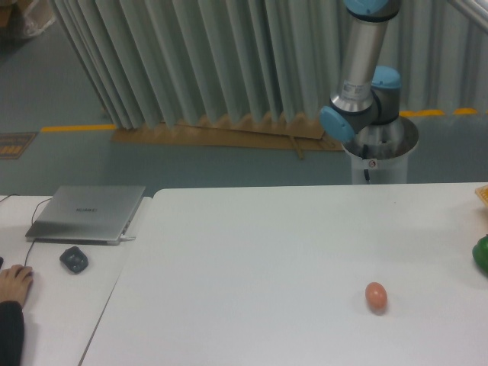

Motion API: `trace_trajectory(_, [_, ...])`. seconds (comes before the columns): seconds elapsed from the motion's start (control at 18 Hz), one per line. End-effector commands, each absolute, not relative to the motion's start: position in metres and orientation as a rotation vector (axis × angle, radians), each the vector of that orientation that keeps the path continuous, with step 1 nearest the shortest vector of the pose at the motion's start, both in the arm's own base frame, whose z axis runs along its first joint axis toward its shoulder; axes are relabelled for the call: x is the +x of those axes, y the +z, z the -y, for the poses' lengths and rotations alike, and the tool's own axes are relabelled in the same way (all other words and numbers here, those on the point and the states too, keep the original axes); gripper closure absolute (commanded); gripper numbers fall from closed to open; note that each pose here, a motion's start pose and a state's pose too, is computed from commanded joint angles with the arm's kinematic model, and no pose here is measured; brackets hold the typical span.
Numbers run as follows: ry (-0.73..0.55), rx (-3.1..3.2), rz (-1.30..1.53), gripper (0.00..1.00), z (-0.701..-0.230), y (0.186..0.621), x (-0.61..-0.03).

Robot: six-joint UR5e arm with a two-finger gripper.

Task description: Place the red pepper on the table

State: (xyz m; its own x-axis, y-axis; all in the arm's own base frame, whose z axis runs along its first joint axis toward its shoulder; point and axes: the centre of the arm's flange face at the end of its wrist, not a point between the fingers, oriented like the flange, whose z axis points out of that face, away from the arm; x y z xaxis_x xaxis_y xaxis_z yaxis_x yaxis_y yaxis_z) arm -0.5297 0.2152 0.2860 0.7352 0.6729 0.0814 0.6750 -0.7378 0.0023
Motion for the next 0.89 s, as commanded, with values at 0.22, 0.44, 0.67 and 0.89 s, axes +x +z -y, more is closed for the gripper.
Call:
trace_trajectory(0.22, [-0.114, -2.909, 1.104, 0.41, -0.215, 0.29, -0.529])
trace_trajectory(0.44, [-0.131, -2.916, 1.1, 0.48, -0.218, 0.299, -0.53])
trace_trajectory(0.67, [-0.122, -2.915, 1.097, 0.48, -0.219, 0.306, -0.533])
trace_trajectory(0.89, [-0.141, -2.92, 1.099, 0.48, -0.22, 0.326, -0.539])
